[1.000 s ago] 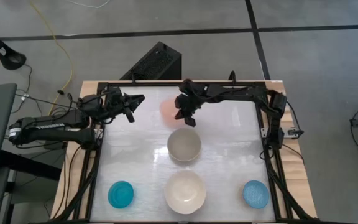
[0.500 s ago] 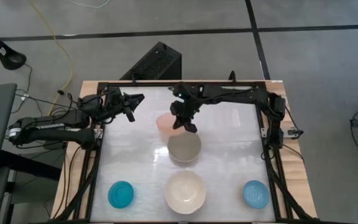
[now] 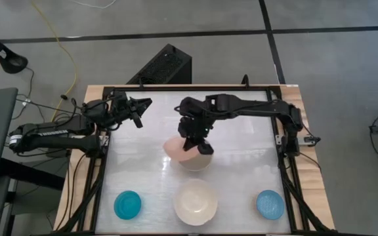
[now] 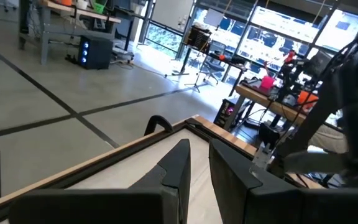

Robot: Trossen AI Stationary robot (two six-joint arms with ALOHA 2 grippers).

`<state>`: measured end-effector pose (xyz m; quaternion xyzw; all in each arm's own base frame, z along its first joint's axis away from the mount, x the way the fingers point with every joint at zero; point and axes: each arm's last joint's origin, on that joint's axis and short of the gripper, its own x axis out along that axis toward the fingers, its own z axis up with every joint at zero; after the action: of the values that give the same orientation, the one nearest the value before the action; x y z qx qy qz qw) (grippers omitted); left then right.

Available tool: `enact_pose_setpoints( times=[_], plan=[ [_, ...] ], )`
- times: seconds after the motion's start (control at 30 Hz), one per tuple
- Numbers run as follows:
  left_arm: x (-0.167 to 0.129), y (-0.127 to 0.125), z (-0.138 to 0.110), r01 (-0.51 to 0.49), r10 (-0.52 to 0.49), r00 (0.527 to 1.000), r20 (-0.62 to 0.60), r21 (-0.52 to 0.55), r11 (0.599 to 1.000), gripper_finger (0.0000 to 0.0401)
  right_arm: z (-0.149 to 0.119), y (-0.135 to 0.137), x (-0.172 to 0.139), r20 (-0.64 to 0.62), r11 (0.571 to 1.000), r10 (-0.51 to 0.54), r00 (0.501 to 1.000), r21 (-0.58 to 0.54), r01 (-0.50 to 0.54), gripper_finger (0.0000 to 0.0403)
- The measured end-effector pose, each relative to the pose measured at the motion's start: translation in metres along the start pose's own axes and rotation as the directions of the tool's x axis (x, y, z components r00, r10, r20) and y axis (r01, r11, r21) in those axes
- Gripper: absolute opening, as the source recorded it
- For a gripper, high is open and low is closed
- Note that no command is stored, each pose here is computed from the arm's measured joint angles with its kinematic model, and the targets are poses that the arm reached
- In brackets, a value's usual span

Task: Nest bowls inside each other
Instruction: Stack the orange bowl on top of the white bowl, then stack the gray bowl on top of the orange bowl

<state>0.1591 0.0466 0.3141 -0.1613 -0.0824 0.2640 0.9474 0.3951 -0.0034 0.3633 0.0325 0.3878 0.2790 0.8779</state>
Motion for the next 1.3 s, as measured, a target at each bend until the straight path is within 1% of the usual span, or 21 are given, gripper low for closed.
enact_pose_setpoints(
  times=[0.1, 0.27, 0.37, 0.47, 0.57, 0.67, 0.73, 0.83, 0.9, 0.93, 1.1, 1.23, 1.3],
  plan=[
    [0.0, 0.0, 0.0, 0.0, 0.0, 1.0, 0.0, 0.0, 1.0, 0.0048, 0.005, 0.02, -0.006, -0.023, 1.0, -0.001, 1.0, 0.01, 0.002, 0.0],
    [0.0, 0.0, 0.0, -0.002, 0.002, 1.0, 0.002, 0.0, 1.0, 0.0048, 0.008, 0.057, -0.012, -0.024, 0.999, 0.009, 1.0, 0.037, -0.008, 0.0],
    [0.0, 0.0, 0.001, -0.013, 0.013, 1.0, 0.01, -0.001, 1.0, 0.0048, 0.011, 0.077, -0.01, -0.024, 0.999, -0.021, 0.999, 0.032, 0.022, 0.0],
    [0.0, 0.001, 0.001, -0.03, 0.03, 0.999, 0.019, 0.002, 1.0, 0.0048, 0.013, 0.098, -0.001, -0.025, 0.998, -0.05, 0.998, 0.024, 0.051, 0.0],
    [0.0, 0.001, 0.001, -0.042, 0.042, 0.999, 0.024, 0.002, 0.999, 0.0048, 0.014, 0.12, 0.01, -0.027, 0.995, -0.103, 0.994, -0.001, 0.103, 0.0],
    [0.0, 0.001, 0.001, -0.042, 0.042, 0.999, 0.024, 0.0, 0.999, 0.0048, 0.016, 0.14, 0.02, 0.011, 0.984, -0.175, 0.984, -0.013, 0.175, 0.0],
    [0.0, 0.001, 0.001, -0.041, 0.041, 0.999, 0.023, -0.005, 0.999, 0.0048, 0.015, 0.149, 0.028, 0.028, 0.974, -0.227, 0.974, 0.016, 0.226, 0.0],
    [0.0, 0.001, 0.001, -0.03, 0.03, 0.999, 0.019, -0.012, 0.999, 0.0048, 0.012, 0.162, 0.036, 0.025, 0.96, -0.271, 0.962, 0.074, 0.269, 0.0],
    [0.0, 0.0, 0.001, -0.015, 0.015, 1.0, 0.014, -0.009, 1.0, 0.0048, 0.013, 0.163, 0.046, 0.029, 0.949, -0.297, 0.955, 0.12, 0.291, 0.0],
    [0.0, 0.0, 0.001, -0.01, 0.01, 1.0, 0.011, -0.006, 1.0, 0.0048, 0.011, 0.167, 0.053, 0.01, 0.947, -0.295, 0.955, 0.134, 0.291, 0.0],
    [0.0, -0.001, 0.001, 0.024, -0.024, 1.0, 0.0, -0.017, 1.0, 0.0048, 0.002, 0.172, 0.108, -0.052, 0.936, -0.271, 0.961, 0.219, 0.276, 0.0],
    [0.0, -0.002, 0.0, 0.067, -0.067, 0.998, -0.014, -0.02, 0.998, 0.0048, 0.0, 0.175, 0.137, -0.031, 0.926, -0.257, 0.966, 0.276, 0.255, 0.0],
    [0.0, -0.003, 0.0, 0.087, -0.087, 0.996, -0.022, -0.022, 0.996, 0.0048, -0.001, 0.177, 0.145, -0.023, 0.917, -0.281, 0.959, 0.288, 0.276, 0.0]
  ],
)
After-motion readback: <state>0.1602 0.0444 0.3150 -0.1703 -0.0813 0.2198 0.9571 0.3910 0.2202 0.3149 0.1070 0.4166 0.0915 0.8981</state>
